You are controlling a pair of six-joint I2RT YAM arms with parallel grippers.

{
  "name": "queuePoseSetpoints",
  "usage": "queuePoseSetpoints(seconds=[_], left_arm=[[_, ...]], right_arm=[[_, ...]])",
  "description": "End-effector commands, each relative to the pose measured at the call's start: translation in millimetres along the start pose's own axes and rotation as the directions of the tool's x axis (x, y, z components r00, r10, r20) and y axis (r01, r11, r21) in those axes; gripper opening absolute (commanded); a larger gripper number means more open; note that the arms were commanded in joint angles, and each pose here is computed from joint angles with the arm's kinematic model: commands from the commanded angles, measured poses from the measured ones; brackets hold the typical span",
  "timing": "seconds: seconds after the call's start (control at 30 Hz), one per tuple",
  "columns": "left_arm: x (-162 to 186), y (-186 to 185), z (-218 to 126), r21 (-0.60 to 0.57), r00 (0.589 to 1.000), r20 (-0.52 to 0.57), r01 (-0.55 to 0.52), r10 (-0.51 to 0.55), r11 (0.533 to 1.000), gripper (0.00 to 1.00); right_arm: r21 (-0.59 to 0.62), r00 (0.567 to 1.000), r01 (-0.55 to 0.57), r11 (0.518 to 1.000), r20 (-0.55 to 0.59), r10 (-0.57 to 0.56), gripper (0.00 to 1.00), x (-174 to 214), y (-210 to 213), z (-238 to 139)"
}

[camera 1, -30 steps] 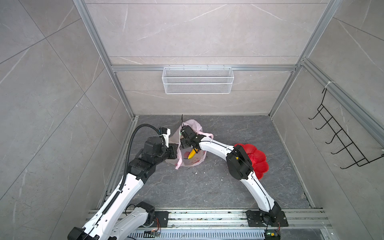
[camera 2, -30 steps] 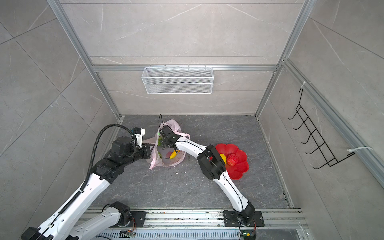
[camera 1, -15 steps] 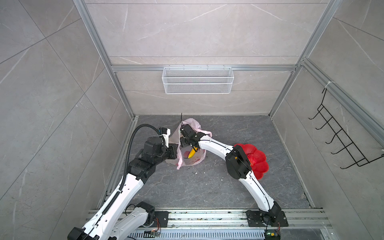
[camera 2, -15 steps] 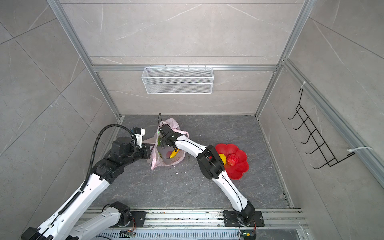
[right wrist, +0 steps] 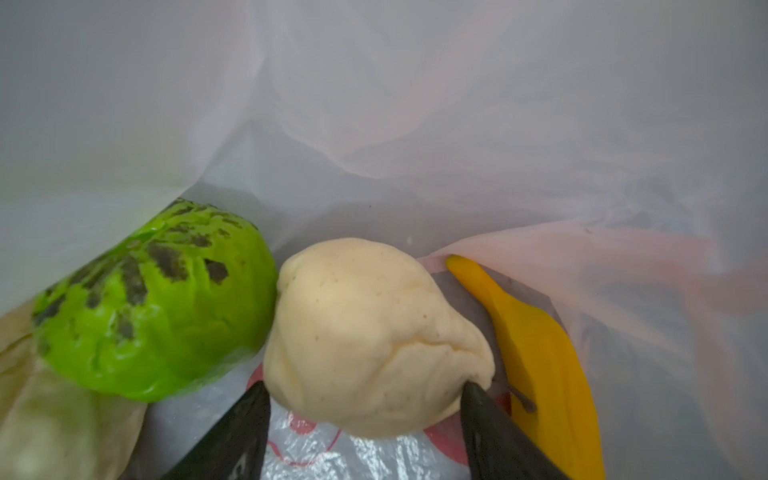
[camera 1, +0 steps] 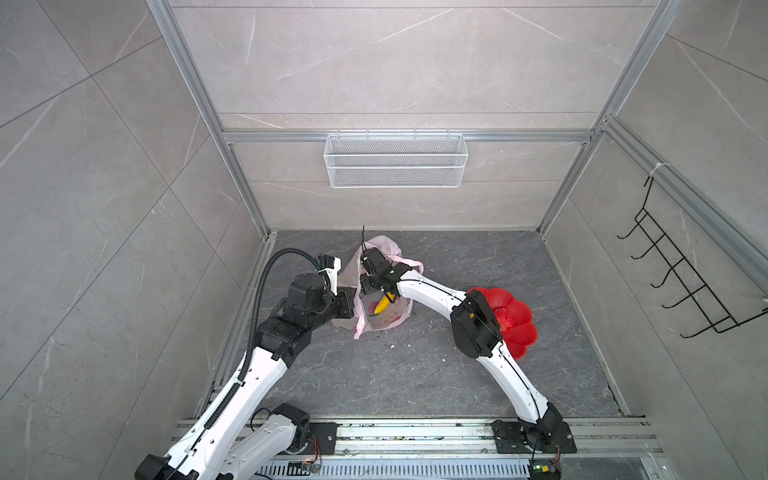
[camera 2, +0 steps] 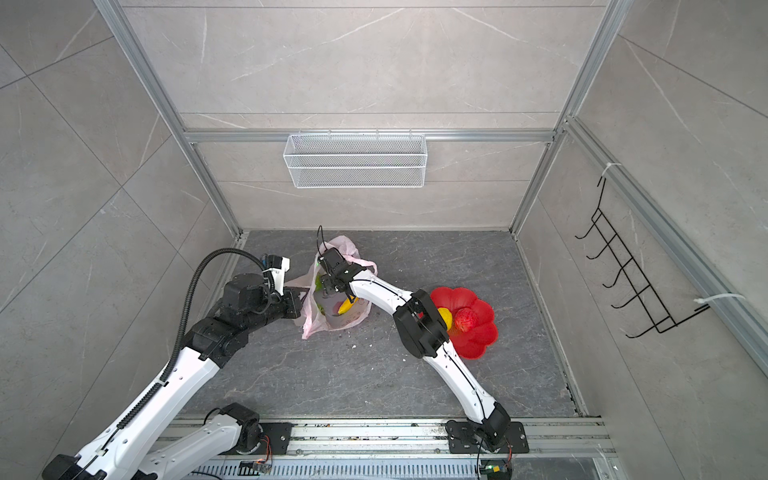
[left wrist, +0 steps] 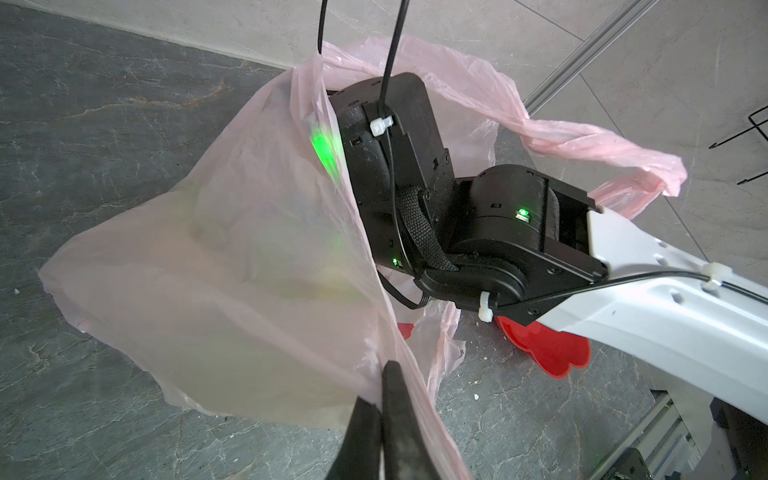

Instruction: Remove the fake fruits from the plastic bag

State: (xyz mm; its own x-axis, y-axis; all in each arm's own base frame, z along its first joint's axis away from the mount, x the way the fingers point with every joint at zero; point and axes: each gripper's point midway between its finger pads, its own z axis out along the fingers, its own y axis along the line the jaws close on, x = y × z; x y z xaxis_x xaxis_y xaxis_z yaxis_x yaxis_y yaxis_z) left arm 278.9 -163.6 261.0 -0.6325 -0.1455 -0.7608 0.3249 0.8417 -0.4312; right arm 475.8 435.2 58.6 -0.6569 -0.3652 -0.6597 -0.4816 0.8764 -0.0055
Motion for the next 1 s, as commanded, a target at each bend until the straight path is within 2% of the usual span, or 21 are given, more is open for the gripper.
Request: queuePoseSetpoints(seconds=[0.0,0.33,0.6,0.77,0.97], left_arm=[[-5,-9,-6,0.039,0.999,0.028,-0.031,0.030,0.999,0.00],[-4,-9,-7,0.038,0.999,0.026,-0.031,0.030,0.999,0.00],[-4,-7,-10,0.026,0.999,0.025,-0.039,0.038,0.999,0.00],[2,1,-18,-0.027,0.998,-0.004,-0.057,0.057,0.998,0.00],[14,15,-34,-0.111,0.993,-0.075,-0.101,0.093,0.989,0.00]], right_arm=[[0.012,0.999,-0.015,1.000,-0.028,0.016,0.71,9,-7,0],[0.024,1.000,0.003,1.000,-0.011,-0.003,0.75,3,-9,-4],[0.066,0.999,-0.051,0.996,-0.012,0.052,0.76,1,-17,-13],[0.008,0.998,-0.066,0.998,0.019,0.066,0.76,-6,-8,-26],[-0.054,0.999,-0.005,0.999,0.034,0.007,0.77,-16,2,-39]])
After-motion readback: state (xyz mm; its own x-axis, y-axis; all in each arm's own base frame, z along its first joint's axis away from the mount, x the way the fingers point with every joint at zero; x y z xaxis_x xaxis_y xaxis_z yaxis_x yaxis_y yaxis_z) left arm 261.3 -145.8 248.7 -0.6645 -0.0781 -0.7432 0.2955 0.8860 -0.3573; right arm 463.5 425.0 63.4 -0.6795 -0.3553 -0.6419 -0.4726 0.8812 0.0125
